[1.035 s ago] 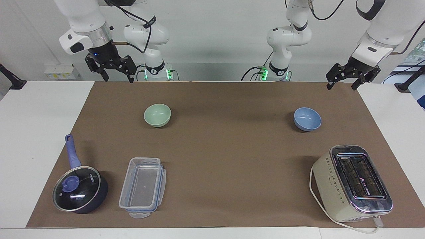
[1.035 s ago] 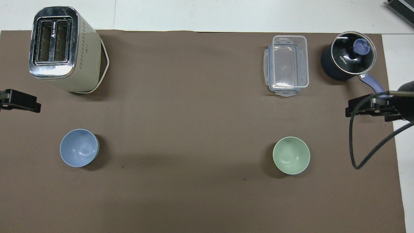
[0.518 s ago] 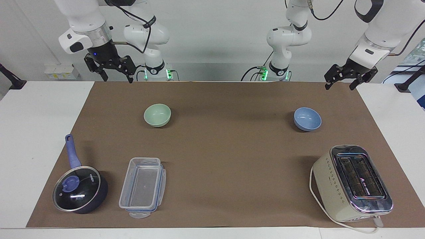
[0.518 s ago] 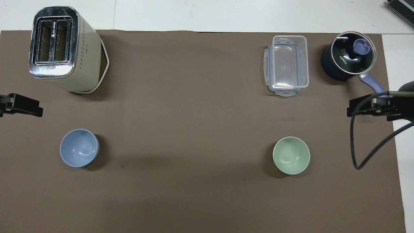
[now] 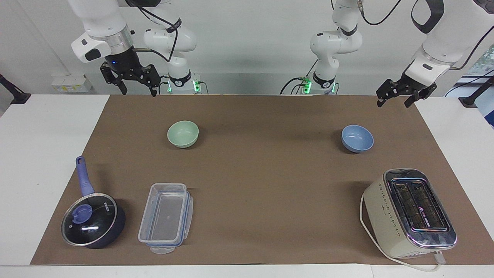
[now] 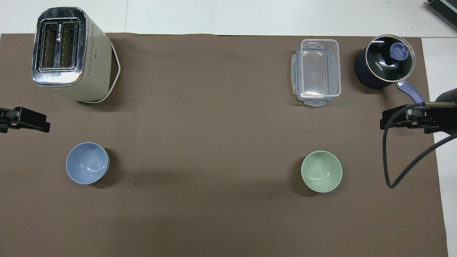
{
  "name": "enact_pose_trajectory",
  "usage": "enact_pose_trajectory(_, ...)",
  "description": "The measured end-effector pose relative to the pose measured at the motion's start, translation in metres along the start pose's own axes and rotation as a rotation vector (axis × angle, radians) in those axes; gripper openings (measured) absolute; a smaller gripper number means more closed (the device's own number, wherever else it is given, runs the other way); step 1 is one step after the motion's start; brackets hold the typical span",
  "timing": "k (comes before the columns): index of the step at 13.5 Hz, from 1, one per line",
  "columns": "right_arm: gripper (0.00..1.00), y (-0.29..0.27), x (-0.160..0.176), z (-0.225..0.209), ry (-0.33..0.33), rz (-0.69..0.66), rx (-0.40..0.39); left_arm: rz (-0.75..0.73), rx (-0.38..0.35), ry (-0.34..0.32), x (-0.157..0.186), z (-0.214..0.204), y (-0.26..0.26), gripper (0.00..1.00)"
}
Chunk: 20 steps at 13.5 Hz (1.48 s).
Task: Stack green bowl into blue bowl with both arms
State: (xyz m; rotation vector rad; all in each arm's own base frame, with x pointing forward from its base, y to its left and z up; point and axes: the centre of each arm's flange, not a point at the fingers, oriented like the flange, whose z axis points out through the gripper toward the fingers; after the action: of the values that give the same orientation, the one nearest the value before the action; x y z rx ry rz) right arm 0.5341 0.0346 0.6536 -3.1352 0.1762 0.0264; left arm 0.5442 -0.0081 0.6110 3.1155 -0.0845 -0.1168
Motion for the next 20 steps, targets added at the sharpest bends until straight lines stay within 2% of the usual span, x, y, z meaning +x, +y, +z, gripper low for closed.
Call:
enact_pose_trajectory(7,1.0,0.0,0.0,0.0,0.001,0.001,0.0,0.025,-0.003,0.008,0.004,0.038,-0.036,1.0)
enact_pose_trajectory(14,1.0,0.002,-0.001,-0.001,0.002,0.003,0.0,0.113,-0.005,0.002,0.004,0.069,-0.046,1.0)
enact_pose_trajectory(20,1.0,0.005,0.0,-0.001,0.002,0.011,0.0,0.113,-0.004,0.005,0.0,0.11,-0.054,1.0)
